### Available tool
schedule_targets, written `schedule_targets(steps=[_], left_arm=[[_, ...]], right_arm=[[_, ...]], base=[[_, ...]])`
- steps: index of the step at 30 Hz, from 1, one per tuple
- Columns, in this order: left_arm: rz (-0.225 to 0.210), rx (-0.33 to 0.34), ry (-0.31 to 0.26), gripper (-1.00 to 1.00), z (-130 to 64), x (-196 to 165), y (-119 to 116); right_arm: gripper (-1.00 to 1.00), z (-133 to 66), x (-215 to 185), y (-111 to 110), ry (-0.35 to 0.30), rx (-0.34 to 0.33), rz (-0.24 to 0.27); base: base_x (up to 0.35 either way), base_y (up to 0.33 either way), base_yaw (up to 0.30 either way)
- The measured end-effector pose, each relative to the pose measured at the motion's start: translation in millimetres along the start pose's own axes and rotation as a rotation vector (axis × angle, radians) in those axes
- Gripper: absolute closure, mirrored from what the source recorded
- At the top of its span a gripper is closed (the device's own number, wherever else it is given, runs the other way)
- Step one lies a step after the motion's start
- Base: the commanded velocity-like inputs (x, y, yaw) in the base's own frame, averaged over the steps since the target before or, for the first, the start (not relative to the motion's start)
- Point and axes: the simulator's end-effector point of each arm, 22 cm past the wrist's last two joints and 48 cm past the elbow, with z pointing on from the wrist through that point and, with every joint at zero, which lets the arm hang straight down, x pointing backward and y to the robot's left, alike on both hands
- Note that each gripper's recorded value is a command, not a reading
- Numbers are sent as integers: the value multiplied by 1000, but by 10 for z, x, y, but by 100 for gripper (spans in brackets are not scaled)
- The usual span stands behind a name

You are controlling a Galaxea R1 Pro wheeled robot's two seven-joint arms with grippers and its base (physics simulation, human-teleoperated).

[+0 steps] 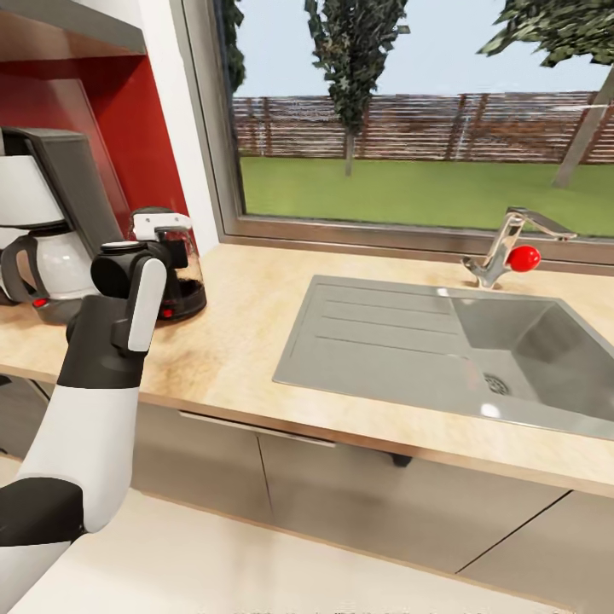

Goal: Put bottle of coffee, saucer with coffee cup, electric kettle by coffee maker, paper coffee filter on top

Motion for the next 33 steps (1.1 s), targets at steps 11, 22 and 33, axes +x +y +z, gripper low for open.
schedule_targets(steps=[11,22,33], left_arm=[[4,-5,-4,100,41,38,-5],[4,-7,-6,100,47,41,-4],[11,-5,22,-100,91,171,-16]], right_arm=[[-100,5,59,14,15,-3,-1],[-100,6,80,21,20,-5,-1],[-100,6,80,20,20,-5,-1]], base=[[0,0,0],[0,0,0],[0,0,0]])
